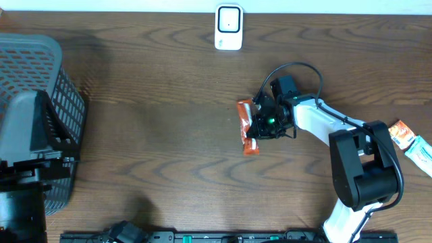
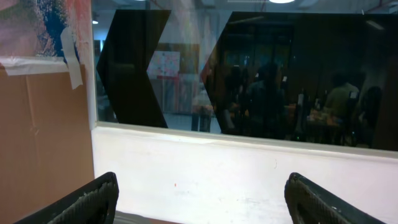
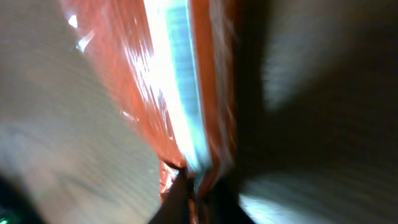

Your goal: Scan the item barcode

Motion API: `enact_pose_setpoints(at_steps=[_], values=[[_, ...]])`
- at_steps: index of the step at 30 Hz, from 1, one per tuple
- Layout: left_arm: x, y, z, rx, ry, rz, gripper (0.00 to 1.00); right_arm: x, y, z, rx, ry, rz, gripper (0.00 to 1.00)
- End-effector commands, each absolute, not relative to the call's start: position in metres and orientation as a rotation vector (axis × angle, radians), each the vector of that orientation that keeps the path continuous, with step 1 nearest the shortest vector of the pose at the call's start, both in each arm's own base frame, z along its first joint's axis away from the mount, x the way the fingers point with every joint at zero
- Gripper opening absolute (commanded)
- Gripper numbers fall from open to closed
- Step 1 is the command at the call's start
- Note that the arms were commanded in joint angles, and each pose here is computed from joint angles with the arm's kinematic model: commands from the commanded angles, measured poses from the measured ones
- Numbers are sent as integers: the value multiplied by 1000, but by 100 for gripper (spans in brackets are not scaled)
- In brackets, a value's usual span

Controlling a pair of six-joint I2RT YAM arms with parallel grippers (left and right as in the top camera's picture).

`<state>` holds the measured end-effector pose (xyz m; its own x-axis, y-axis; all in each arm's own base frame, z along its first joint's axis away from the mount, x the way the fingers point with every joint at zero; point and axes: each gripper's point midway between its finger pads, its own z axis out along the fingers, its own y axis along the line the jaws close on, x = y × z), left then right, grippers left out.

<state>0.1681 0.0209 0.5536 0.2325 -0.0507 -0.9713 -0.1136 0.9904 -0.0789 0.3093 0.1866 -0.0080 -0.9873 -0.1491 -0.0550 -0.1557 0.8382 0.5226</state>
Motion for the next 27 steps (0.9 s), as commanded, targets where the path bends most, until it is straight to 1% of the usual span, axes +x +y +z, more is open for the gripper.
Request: enact_pose_setpoints(at_steps=[1,4,7,8,11,13,16,18,21,23,27], values=[[166,22,554,-151,1329,32,86,260,154,-70,-185,3244,613,1],[166,22,554,-151,1329,32,86,269,156,-62,-186,3221,617,1],[166,22,554,-151,1329,32,86,282,158,-39,-219,3185,606,1],[166,22,554,-151,1329,32,86,287,158,-27,-228,3168,594,1],[166,22,554,-150,1329,32,86,305,162,28,-290,3066,582,1],[166,22,554,-150,1329,32,86,312,156,61,-311,2992,484,1],[166,22,554,-150,1329,32,86,311,144,87,-341,2928,341,1],[166,22,554,-150,1329,32,86,306,143,101,-394,2893,317,1],[166,22,554,-150,1329,32,86,300,147,124,-429,2830,353,1],[166,22,554,-150,1329,32,86,295,158,139,-489,2771,441,1],[166,22,554,-150,1329,32,86,290,165,156,-530,2716,511,1]])
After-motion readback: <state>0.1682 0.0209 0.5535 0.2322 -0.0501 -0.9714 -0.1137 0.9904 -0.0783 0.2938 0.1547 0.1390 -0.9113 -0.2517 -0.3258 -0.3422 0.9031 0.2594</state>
